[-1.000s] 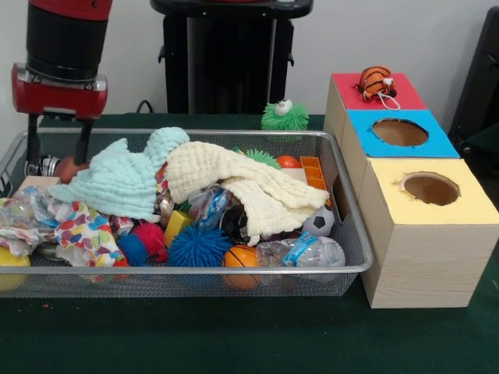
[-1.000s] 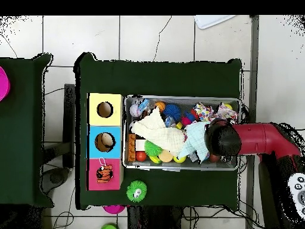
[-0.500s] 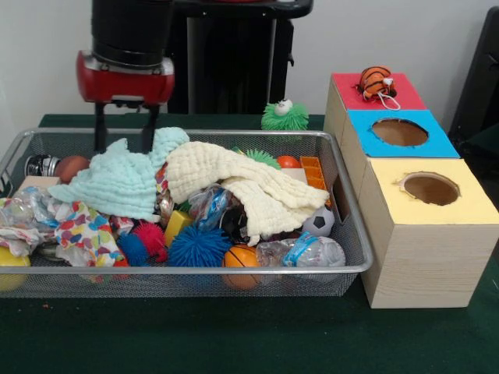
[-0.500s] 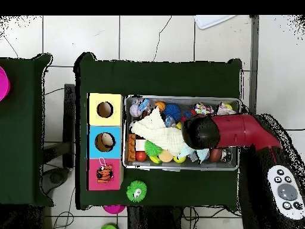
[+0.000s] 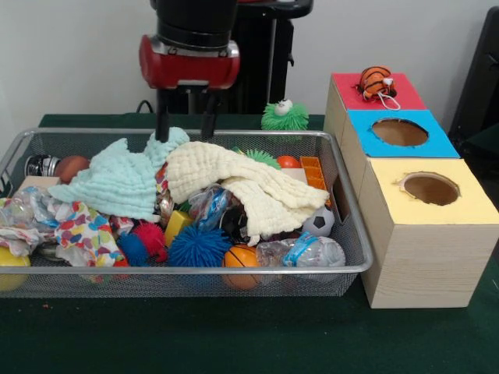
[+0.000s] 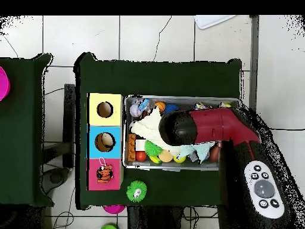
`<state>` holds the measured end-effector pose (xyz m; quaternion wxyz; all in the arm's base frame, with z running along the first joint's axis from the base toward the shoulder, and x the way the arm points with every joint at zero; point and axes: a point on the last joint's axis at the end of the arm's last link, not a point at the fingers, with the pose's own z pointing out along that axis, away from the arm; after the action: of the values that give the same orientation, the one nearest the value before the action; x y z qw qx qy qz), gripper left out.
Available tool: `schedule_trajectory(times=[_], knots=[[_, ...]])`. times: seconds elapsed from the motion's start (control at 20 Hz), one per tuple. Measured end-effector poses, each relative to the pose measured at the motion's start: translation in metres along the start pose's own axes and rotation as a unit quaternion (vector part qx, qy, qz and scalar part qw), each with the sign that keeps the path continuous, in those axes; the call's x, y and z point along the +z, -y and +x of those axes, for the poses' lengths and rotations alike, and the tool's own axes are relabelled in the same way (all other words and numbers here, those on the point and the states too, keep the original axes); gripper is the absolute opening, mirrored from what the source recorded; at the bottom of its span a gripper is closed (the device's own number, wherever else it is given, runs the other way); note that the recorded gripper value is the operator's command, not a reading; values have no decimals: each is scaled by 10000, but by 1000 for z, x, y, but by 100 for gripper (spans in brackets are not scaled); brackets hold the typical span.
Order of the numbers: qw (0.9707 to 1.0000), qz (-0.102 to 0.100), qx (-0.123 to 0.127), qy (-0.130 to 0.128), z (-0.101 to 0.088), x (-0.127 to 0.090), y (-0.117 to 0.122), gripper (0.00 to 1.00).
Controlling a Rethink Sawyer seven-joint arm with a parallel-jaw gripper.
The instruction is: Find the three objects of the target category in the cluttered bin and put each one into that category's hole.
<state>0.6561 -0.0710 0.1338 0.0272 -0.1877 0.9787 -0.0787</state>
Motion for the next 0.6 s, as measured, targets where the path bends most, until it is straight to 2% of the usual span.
schedule_trajectory(times=[0.3, 0.6], knots=[[10000, -81, -37, 36, -16, -13, -27, 100], [9999, -89, -109, -7, -21, -15, -46, 100]])
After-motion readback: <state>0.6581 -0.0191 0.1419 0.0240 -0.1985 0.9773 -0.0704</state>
